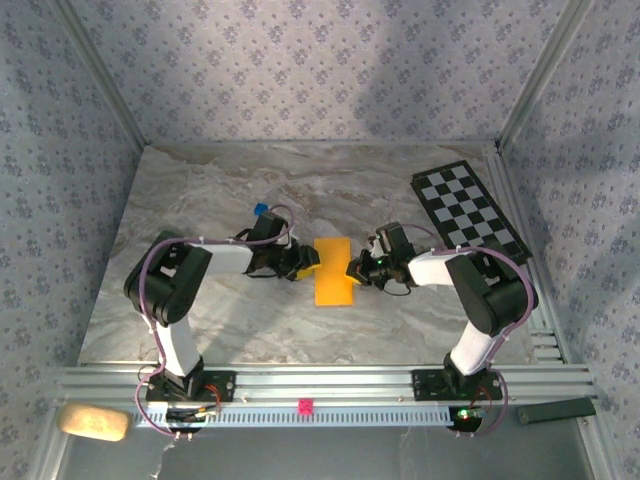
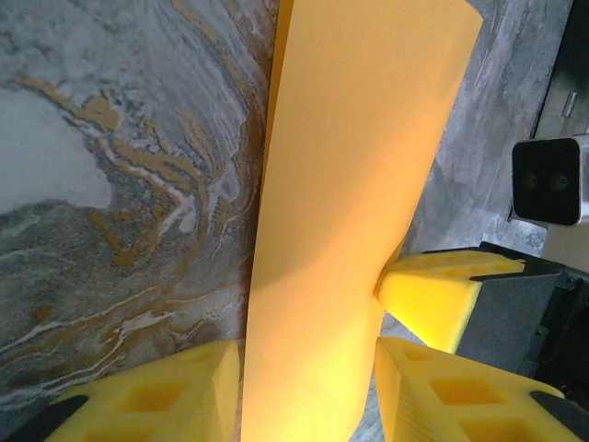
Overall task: Fold a paper plane with a square sheet of paper (pick it up from the middle)
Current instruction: Third fold the triangle at the center of the table.
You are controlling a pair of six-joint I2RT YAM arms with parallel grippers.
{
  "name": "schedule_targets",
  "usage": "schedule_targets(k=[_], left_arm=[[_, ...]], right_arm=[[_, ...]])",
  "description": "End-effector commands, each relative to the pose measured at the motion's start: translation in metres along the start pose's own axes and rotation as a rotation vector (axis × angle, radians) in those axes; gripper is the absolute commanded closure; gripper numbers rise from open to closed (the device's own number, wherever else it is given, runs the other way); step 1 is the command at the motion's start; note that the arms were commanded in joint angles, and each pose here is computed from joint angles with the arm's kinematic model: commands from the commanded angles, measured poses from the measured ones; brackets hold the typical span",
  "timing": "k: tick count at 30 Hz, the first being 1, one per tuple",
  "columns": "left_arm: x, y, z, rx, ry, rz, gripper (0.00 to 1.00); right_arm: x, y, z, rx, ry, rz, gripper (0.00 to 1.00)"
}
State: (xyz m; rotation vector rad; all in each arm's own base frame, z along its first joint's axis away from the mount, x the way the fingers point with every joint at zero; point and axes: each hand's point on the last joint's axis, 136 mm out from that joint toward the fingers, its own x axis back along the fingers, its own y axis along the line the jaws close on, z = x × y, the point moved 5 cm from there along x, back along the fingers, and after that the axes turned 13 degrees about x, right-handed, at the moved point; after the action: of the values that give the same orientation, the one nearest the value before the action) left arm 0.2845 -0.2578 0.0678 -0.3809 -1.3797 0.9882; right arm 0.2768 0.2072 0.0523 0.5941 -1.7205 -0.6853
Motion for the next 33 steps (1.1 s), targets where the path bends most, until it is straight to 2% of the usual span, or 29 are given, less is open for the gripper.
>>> schedule_targets(k=[1, 18, 28, 33], left_arm=[[-0.001, 0.010, 0.013, 0.036, 0.039, -0.040, 0.58], [-0.009, 0.003, 0.015, 0.017, 0.075, -0.036, 0.62], [0.009, 0.007, 0.018, -0.005, 0.001, -0.155, 0.59], [0.003, 0.005, 0.019, -0.014, 0.033, -0.153, 0.59]], right_arm=[[-0.002, -0.037, 0.021, -0.095, 0.049, 0.155, 0.96], [-0.003, -0.036, 0.021, -0.094, 0.049, 0.153, 0.96], [-0.003, -0.035, 0.020, -0.092, 0.048, 0.151, 0.96], [-0.003, -0.035, 0.020, -0.091, 0.048, 0.153, 0.96]])
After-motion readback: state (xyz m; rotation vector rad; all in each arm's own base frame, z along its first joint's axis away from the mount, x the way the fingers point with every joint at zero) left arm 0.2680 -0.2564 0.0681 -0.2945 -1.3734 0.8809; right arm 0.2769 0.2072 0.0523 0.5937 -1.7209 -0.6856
